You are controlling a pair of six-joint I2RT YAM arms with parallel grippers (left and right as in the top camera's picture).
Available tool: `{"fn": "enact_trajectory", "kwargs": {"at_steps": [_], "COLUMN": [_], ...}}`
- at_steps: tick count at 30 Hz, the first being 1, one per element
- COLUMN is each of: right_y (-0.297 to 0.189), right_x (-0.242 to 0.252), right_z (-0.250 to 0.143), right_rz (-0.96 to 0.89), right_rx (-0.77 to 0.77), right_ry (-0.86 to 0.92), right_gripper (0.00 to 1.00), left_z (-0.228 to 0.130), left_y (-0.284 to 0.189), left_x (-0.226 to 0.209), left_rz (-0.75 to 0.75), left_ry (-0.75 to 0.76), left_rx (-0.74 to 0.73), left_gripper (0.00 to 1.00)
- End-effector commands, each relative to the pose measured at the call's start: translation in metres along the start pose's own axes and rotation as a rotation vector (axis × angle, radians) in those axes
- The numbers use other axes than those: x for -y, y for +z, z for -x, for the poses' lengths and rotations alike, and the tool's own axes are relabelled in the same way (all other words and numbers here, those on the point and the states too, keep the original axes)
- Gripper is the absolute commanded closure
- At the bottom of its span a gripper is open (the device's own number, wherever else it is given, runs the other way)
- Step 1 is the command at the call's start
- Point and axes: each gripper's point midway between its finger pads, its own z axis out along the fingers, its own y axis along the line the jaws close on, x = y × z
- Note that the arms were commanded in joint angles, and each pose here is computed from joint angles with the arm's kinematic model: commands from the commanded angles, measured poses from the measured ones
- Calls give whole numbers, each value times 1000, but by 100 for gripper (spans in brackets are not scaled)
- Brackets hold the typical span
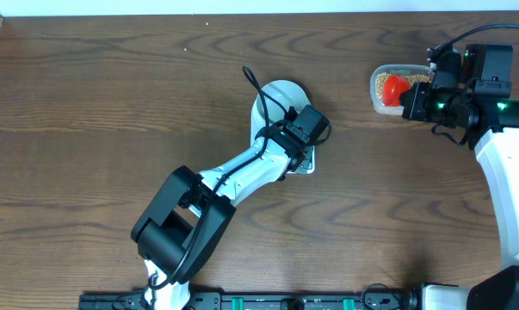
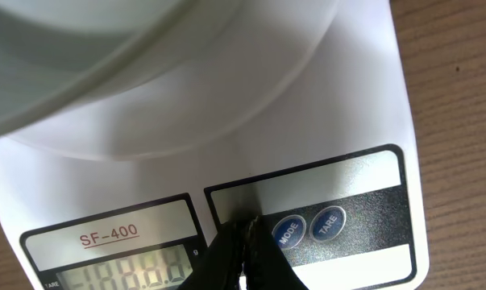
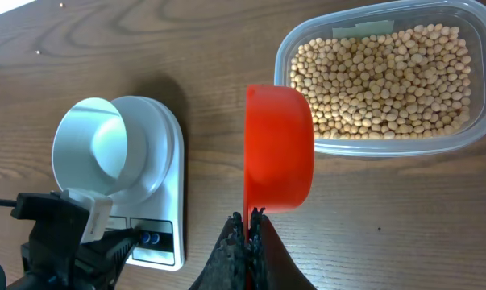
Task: Scoop item into bowl and weigh 50g on scale
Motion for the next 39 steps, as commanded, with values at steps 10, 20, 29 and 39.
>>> {"fn": "enact_trajectory", "kwargs": {"at_steps": [10,20,29,39], "right_y": [-11,-11,-11,-11], "right_x": [-3,-2,-3,-3], "right_z": [9,10,8,8], "right_rz": [0,-1,-1,-1], "right_rx": [36,37,32,32], "right_ry": [-24,-28,-34,-33], "right_gripper": [99,99,99,99], "left_z": [42,47,40,26], "left_y": [-81,-104,-102,-117], "left_x": [-5,-7,-16,-37], "left_rz": [-53,-70,-25,34], "left_ry": [-20,-28,-24,37], "left_rx": [210,253,226,186], "left_gripper": [92,84,67,19]}}
